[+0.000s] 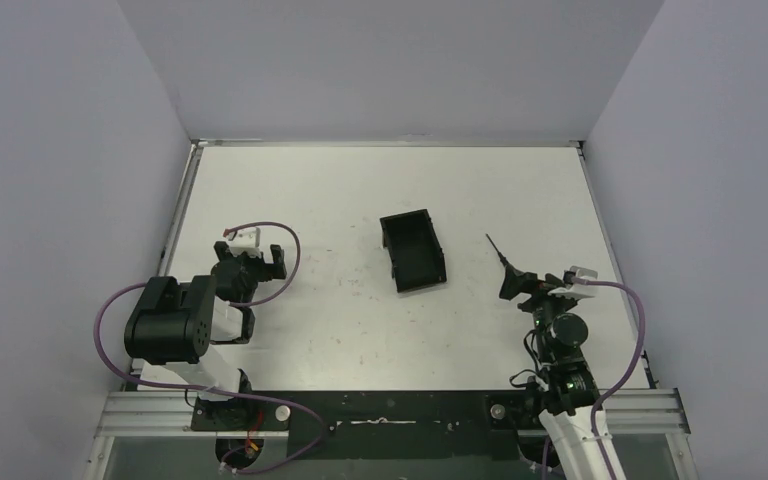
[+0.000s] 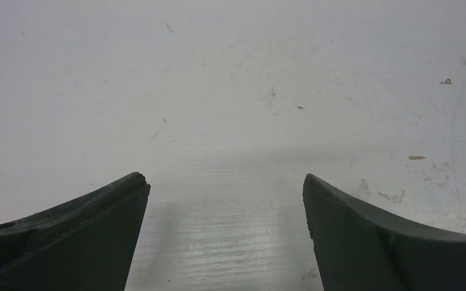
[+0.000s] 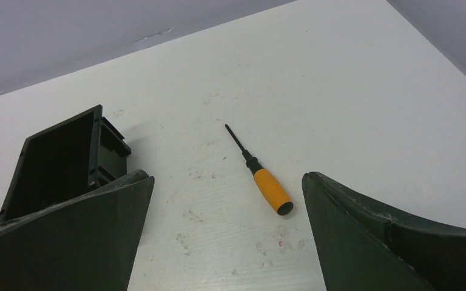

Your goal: Put the screwdriver in the bin

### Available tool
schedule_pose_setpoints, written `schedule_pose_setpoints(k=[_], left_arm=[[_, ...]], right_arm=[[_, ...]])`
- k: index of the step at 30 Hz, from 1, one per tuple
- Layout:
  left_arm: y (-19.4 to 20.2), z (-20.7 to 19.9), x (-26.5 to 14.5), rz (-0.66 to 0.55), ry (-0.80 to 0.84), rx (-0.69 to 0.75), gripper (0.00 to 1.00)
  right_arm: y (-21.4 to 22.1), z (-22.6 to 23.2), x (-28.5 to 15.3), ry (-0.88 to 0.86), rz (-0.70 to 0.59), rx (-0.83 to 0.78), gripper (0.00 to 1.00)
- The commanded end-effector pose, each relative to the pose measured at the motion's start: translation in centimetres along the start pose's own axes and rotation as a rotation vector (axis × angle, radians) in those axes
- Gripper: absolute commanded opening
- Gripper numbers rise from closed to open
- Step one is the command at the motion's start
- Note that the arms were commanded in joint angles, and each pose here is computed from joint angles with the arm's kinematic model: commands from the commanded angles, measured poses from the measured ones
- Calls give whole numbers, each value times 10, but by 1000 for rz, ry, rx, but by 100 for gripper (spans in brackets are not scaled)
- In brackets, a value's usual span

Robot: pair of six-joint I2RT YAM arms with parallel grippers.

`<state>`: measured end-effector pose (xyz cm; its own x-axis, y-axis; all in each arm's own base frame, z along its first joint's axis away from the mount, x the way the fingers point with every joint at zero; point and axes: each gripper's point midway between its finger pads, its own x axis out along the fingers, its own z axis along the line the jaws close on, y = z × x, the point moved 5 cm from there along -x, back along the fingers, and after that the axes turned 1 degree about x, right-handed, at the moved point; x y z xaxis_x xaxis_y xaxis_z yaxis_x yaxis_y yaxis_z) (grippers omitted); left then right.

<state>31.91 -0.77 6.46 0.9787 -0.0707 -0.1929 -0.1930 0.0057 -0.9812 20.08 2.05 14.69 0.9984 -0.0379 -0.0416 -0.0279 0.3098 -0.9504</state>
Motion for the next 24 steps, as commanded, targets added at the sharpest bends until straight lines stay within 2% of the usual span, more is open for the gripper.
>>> schedule_pose_setpoints(k=[1, 6, 9, 11, 14, 18, 21, 24], left_arm=[[-20, 1, 6, -77, -3, 12, 97], [-19, 1, 6, -76, -3, 10, 97], [-20, 1, 6, -76, -3, 11, 97], [-20, 1, 6, -78, -4, 11, 97], [-20, 1, 6, -78, -4, 11, 97], [-20, 1, 6, -77, -4, 11, 97], [-20, 1, 6, -77, -3, 11, 97], [-20, 1, 6, -77, -4, 11, 97]], right_arm=[[-39, 6, -1, 15, -95, 18, 100], [-73, 2, 3, 139, -65, -52, 100], [-94, -2, 16, 270, 33, -125, 100], [-99, 2, 33, 292, 135, -184, 100], [-94, 15, 67, 263, 376, -285, 100], [-55, 12, 106, 300, 696, -388, 100], [-17, 7, 126, 277, 856, -413, 100], [11, 5, 137, 250, 938, -406, 100]])
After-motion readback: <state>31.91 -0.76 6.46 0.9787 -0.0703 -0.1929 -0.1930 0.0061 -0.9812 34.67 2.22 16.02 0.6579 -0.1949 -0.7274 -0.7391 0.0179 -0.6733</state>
